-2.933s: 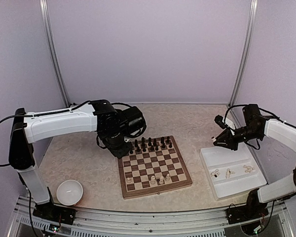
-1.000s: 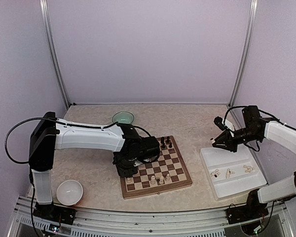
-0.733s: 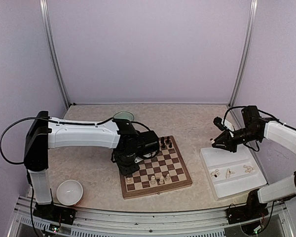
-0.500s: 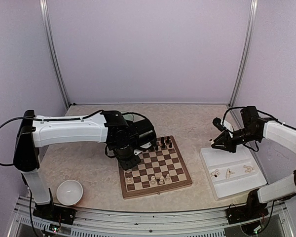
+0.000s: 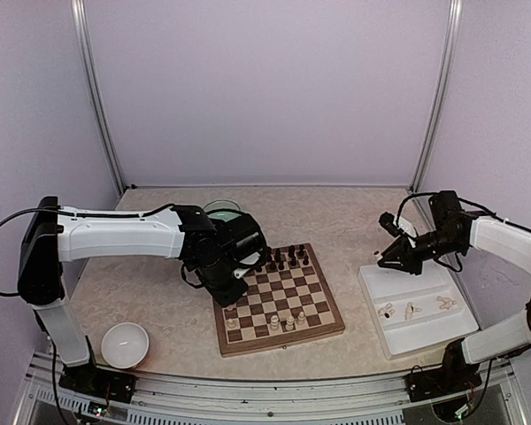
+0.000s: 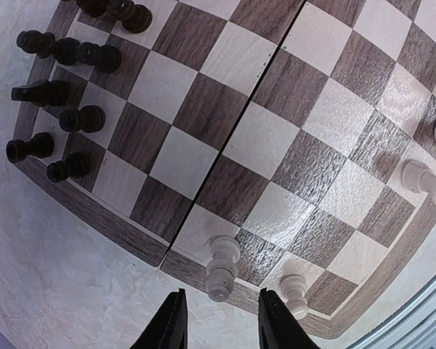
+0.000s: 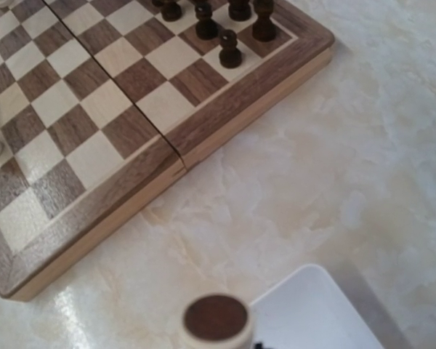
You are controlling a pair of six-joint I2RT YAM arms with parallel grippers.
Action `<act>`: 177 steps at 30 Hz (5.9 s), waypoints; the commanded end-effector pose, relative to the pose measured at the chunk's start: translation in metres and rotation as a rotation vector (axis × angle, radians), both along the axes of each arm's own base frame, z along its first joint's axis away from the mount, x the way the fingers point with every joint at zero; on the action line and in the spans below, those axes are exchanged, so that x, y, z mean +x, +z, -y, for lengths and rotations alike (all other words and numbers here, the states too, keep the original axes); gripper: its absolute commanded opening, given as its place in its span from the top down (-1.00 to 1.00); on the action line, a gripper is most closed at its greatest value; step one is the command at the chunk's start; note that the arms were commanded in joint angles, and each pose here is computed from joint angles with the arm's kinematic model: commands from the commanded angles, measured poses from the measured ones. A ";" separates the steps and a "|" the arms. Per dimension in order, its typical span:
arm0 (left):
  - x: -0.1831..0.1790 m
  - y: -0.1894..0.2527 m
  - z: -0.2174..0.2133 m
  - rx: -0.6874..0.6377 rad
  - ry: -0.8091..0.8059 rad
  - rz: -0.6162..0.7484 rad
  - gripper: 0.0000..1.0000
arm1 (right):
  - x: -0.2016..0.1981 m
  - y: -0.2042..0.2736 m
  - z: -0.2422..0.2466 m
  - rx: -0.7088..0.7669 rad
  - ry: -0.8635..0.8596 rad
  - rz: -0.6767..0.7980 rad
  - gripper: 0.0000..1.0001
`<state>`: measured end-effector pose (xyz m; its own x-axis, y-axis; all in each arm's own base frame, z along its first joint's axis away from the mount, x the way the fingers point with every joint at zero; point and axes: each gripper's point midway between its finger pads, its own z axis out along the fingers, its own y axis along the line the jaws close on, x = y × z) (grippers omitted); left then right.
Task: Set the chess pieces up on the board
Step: Pick up the bishop from the chessboard, then place the bishop on c1, then adjust the bishop at c1, then pass from the right arm to the left
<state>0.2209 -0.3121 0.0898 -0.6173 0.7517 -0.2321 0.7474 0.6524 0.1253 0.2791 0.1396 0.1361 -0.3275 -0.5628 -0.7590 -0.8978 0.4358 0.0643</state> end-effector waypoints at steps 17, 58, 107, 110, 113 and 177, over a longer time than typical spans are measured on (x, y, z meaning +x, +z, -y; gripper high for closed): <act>0.002 -0.028 -0.006 0.033 0.034 -0.079 0.70 | -0.002 -0.007 -0.005 -0.009 0.008 -0.016 0.74; -0.074 -0.021 0.050 0.025 -0.099 -0.180 0.91 | -0.003 -0.008 -0.008 -0.021 0.018 -0.014 0.75; -0.054 0.021 0.062 -0.058 -0.092 -0.068 0.53 | -0.004 -0.003 -0.012 -0.062 0.057 0.002 0.76; -0.058 0.045 0.070 -0.153 -0.127 -0.066 0.47 | -0.001 0.004 -0.013 -0.098 0.077 0.015 0.76; -0.060 0.066 0.072 -0.220 -0.148 -0.045 0.44 | 0.002 0.008 -0.013 -0.135 0.086 0.015 0.76; -0.055 0.009 0.042 -0.257 -0.096 -0.097 0.72 | -0.028 -0.034 -0.057 -0.524 0.309 0.036 0.78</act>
